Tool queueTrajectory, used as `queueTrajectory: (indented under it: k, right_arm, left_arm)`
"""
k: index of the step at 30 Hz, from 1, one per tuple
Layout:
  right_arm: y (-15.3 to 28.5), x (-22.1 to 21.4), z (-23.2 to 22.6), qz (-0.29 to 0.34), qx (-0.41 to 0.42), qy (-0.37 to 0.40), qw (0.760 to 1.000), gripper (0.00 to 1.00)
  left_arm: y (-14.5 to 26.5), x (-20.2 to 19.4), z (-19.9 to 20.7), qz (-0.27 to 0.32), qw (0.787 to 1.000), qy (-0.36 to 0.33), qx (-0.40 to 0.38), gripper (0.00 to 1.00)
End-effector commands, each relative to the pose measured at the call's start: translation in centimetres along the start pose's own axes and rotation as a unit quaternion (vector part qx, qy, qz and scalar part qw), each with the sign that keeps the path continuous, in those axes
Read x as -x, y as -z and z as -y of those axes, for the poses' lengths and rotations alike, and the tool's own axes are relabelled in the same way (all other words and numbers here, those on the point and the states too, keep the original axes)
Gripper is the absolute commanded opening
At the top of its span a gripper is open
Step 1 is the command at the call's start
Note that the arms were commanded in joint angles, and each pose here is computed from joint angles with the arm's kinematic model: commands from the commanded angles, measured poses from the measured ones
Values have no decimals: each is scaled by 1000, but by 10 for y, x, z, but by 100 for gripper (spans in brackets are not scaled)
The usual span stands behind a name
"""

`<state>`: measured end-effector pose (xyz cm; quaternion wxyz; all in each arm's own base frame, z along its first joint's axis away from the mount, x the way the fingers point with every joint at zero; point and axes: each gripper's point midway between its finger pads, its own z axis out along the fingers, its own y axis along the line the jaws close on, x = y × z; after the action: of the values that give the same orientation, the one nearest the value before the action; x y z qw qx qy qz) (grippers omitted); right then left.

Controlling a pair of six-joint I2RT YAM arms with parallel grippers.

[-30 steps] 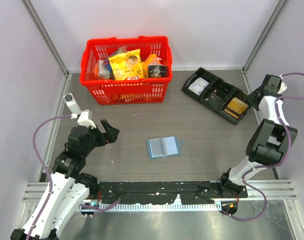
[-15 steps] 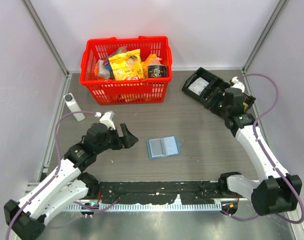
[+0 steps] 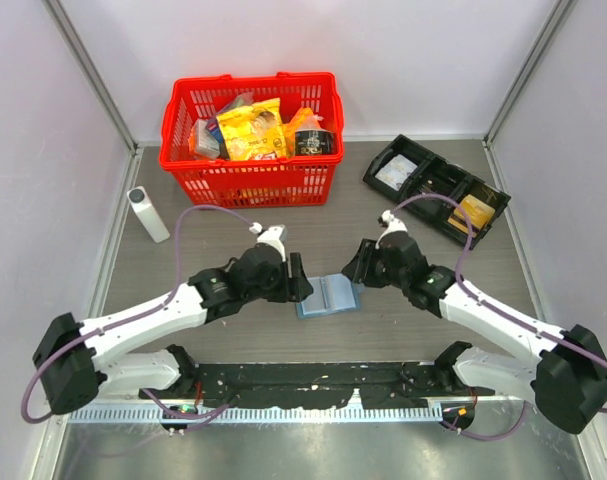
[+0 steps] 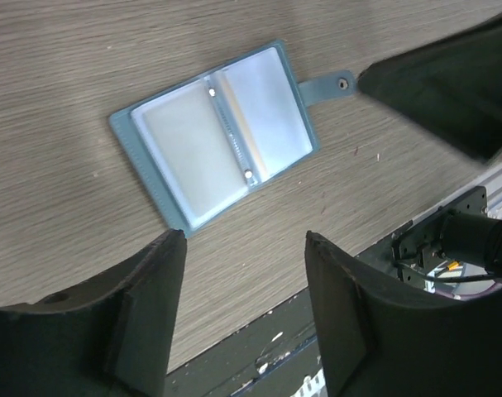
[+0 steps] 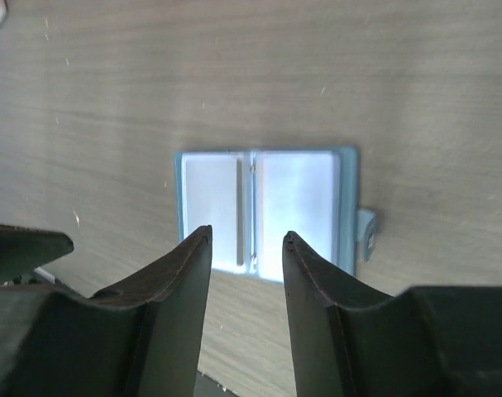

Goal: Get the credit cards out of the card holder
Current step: Remove the credit card from the card holder.

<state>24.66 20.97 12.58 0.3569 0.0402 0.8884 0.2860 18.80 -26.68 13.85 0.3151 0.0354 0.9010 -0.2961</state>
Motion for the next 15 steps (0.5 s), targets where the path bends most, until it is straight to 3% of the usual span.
queueTrajectory:
  k: [1,7,15]
  right_arm:
    - [-13,-19,-24,1,44,-18,999,43]
    - [-31,-52,-32,-35,55,-4,998,40]
    - [-51,-86,-39,-75,55,18,995,39]
  left_arm:
    - [-19,15,18,29,1000,11,3,59]
    - [-48,-9,-3,5,999,24,43,41]
    - [-61,-34,-34,-7,996,38,83,41]
